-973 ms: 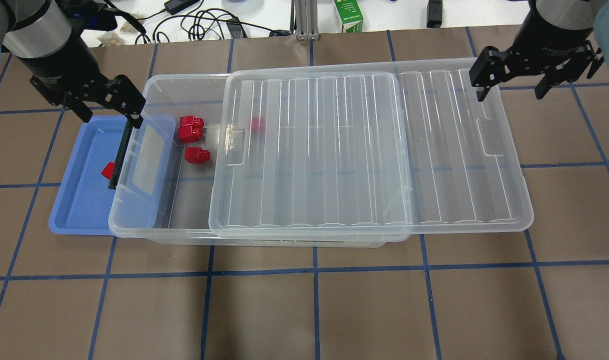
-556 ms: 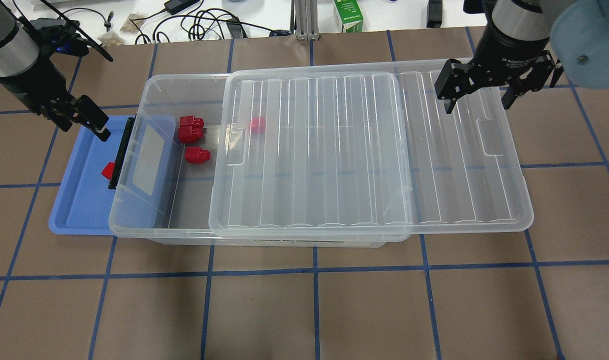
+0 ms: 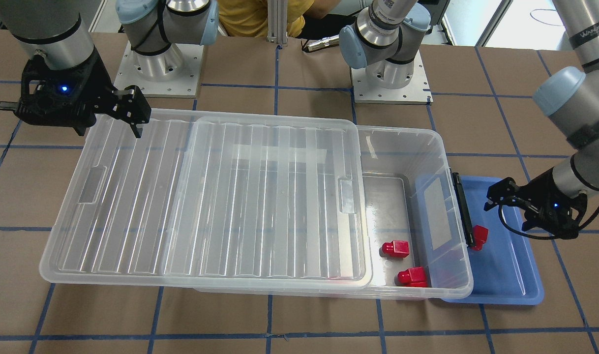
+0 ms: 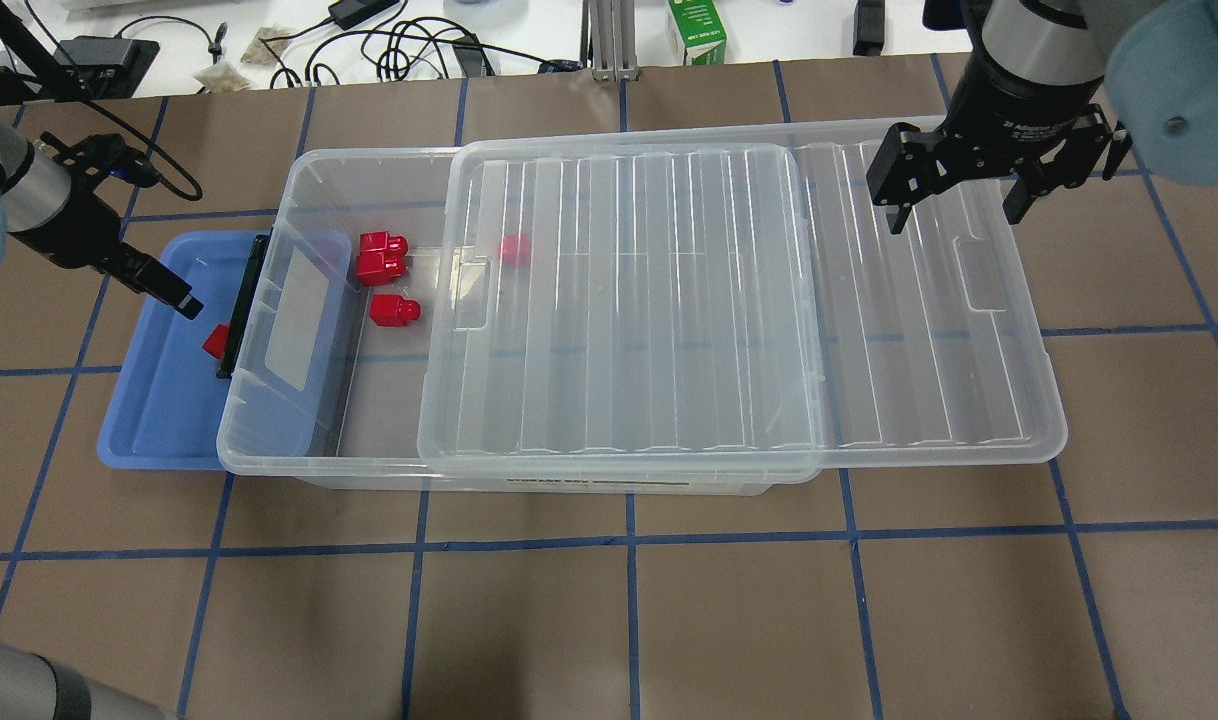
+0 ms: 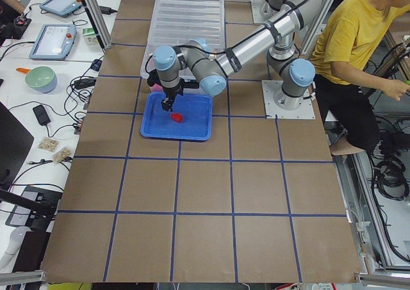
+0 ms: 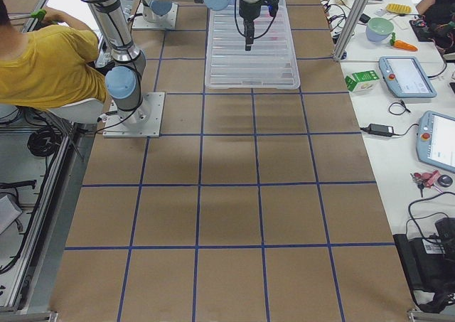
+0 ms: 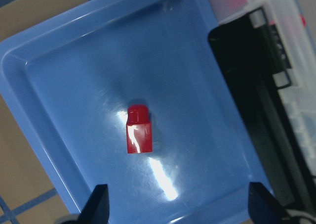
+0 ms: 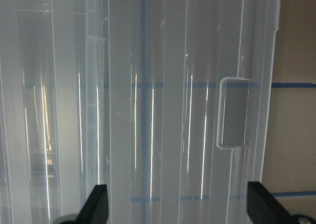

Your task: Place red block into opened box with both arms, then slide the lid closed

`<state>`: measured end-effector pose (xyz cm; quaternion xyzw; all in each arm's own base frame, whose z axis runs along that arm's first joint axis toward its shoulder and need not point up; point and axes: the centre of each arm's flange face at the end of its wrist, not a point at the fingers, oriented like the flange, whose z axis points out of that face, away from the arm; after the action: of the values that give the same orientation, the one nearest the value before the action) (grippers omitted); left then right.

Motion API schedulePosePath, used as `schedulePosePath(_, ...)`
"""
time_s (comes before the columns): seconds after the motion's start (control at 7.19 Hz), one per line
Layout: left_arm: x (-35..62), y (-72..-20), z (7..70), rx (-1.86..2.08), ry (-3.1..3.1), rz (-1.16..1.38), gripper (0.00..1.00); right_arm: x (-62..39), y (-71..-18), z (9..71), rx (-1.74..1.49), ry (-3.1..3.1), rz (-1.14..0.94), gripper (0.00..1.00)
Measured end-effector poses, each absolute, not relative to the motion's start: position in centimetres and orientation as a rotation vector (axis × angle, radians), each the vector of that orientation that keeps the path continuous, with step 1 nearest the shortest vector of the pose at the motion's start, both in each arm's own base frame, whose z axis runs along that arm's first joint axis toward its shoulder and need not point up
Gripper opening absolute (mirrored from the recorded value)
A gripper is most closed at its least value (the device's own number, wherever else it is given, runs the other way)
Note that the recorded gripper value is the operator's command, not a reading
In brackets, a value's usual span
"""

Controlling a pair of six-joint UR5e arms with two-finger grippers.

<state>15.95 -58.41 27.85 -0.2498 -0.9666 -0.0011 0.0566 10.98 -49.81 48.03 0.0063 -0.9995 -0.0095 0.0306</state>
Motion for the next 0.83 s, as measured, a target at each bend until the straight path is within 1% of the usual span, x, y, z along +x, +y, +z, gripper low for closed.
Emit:
schedulePosePath(0.28, 17.2, -59.0, 24.4, -0.774, -2.908, -0.01, 1.0, 11.0, -48.8, 48.2, 0.02, -3.08, -0.094, 1.0)
schedulePosePath(0.56, 16.9, -58.7, 21.8, -0.739, -2.866, -0.021, 1.0, 11.0, -48.5, 48.8, 0.017, -3.086, -0.084, 1.0)
schedulePosePath(0.83, 16.7, -58.8, 20.6, -0.659, -2.874, -0.024, 0.99, 10.9, -48.5, 48.9, 0.017, -3.081, -0.076, 1.0)
